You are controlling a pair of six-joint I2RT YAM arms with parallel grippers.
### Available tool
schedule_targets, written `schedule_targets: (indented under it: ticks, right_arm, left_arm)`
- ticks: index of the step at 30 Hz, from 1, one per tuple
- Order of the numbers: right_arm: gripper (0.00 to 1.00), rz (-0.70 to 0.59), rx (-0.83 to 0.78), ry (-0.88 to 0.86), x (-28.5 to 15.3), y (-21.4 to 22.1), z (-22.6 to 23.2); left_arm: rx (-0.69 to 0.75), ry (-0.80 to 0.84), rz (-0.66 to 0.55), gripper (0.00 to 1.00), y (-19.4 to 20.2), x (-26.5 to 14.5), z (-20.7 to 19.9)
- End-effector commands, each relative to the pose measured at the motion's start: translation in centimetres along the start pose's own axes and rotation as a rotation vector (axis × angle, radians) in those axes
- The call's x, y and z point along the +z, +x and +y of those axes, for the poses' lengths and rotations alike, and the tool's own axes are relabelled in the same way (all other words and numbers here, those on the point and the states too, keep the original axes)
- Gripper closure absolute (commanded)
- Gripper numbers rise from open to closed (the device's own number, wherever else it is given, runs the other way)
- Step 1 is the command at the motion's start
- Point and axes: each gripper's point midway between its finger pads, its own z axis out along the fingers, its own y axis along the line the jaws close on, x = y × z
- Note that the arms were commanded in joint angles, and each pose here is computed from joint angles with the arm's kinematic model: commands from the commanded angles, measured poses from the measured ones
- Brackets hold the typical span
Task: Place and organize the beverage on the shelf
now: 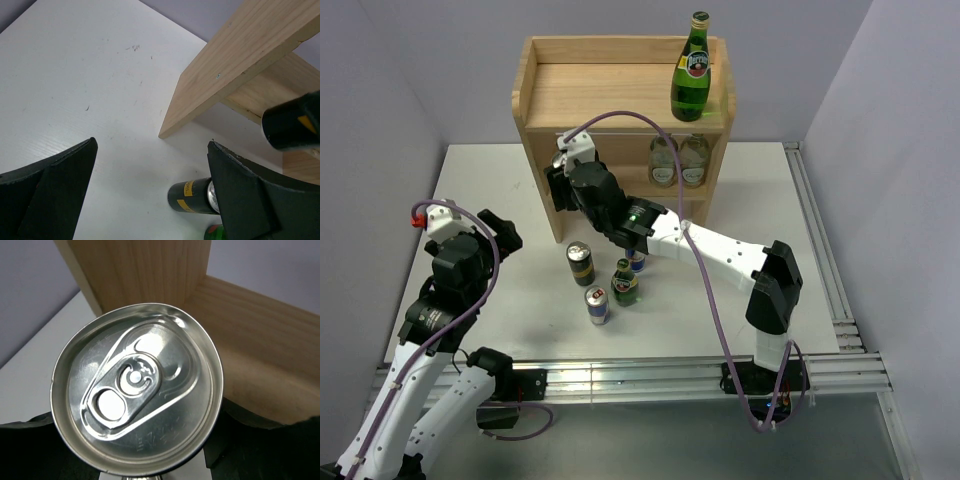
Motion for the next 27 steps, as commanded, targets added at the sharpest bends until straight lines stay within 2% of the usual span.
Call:
schedule_targets:
  ticks: [1, 15, 27]
  right_arm:
    - [1.0, -0.201, 0.074, -0.018, -0.4, -8.4, 0.0]
    - [1.0, -0.26, 0.075, 0.111, 4.1, -6.4, -1.0]
    - [1.0, -0.332, 0.109, 0.296, 4.5, -5.6, -3.6]
  left_arm:
    - [-0.004, -0.003, -0.013, 0.01, -0.4, 0.2, 0.0]
    - [-0.005, 0.019, -0.012, 0.01, -0.4, 0.0, -0.3]
    - [-0.006, 0.029, -0.009, 0.01, -0.3, -0.2, -0.4]
